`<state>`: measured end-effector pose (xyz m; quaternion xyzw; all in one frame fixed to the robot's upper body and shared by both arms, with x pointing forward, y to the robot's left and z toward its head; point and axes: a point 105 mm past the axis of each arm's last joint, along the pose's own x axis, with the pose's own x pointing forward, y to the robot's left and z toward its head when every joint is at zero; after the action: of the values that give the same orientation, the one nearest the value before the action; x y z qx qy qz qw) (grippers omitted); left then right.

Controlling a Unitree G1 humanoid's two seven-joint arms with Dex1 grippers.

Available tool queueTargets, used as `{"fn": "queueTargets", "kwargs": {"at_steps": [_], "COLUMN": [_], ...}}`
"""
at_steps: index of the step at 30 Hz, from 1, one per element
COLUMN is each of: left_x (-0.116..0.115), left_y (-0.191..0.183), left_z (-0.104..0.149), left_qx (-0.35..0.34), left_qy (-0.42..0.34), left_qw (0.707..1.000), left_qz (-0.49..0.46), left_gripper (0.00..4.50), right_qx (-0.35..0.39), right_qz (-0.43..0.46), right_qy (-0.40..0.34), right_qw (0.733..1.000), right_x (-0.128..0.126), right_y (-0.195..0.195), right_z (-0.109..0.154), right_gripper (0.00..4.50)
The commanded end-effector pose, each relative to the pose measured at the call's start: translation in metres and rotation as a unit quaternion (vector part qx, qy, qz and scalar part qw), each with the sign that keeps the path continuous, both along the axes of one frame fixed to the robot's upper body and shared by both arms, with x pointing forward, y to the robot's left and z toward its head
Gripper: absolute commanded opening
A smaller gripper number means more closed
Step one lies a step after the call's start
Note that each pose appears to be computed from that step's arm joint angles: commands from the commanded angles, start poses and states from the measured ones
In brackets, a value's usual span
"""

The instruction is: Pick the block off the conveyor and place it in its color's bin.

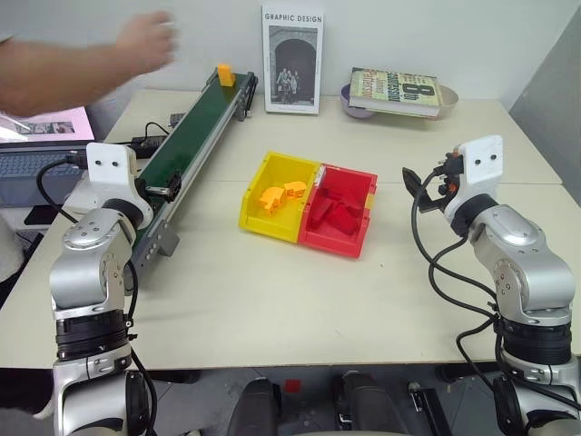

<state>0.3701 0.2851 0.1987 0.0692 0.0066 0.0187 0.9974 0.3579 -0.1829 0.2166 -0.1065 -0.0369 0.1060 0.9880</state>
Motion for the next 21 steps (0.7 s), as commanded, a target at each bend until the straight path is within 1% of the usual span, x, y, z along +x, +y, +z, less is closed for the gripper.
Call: {"fn": "queueTargets", "kwargs": {"at_steps": [1, 9, 12, 15, 16, 18, 19, 21], "left_x": [-0.004, -0.013, -0.017, -0.019, -0.018, -0.016, -0.015, -0.013], "left_y": [0.003, 0.013, 0.012, 0.021, 0.022, 0.019, 0.020, 0.025], "left_z": [0.020, 0.029, 0.032, 0.034, 0.035, 0.035, 0.035, 0.035], "left_qx": [0.012, -0.002, -0.013, -0.017, -0.018, -0.018, -0.017, -0.014], "left_qy": [-0.031, -0.052, -0.061, -0.063, -0.062, -0.058, -0.056, -0.054], "left_qw": [0.999, 0.998, 0.998, 0.998, 0.998, 0.997, 0.997, 0.997], "left_qz": [0.004, 0.017, -0.003, -0.009, -0.021, -0.049, -0.053, -0.052], "left_gripper": [4.41, 4.41, 4.41, 4.41, 4.41, 4.41, 4.41, 4.41], "right_qx": [-0.010, -0.010, -0.009, -0.003, 0.008, 0.026, 0.028, 0.026], "right_qz": [0.005, 0.012, 0.027, 0.138, 0.197, 0.312, 0.345, 0.382], "right_qy": [-0.035, -0.038, -0.042, -0.049, -0.046, -0.039, -0.037, -0.032], "right_qw": [0.999, 0.999, 0.999, 0.989, 0.979, 0.949, 0.938, 0.923], "right_x": [-0.004, -0.002, -0.001, -0.008, -0.013, -0.030, -0.036, -0.041], "right_y": [0.001, 0.004, 0.009, 0.041, 0.057, 0.087, 0.095, 0.102], "right_z": [0.018, 0.020, 0.023, 0.033, 0.038, 0.046, 0.049, 0.051], "right_gripper": [4.50, 4.50, 4.50, 4.50, 4.50, 4.50, 4.50, 4.50]}}
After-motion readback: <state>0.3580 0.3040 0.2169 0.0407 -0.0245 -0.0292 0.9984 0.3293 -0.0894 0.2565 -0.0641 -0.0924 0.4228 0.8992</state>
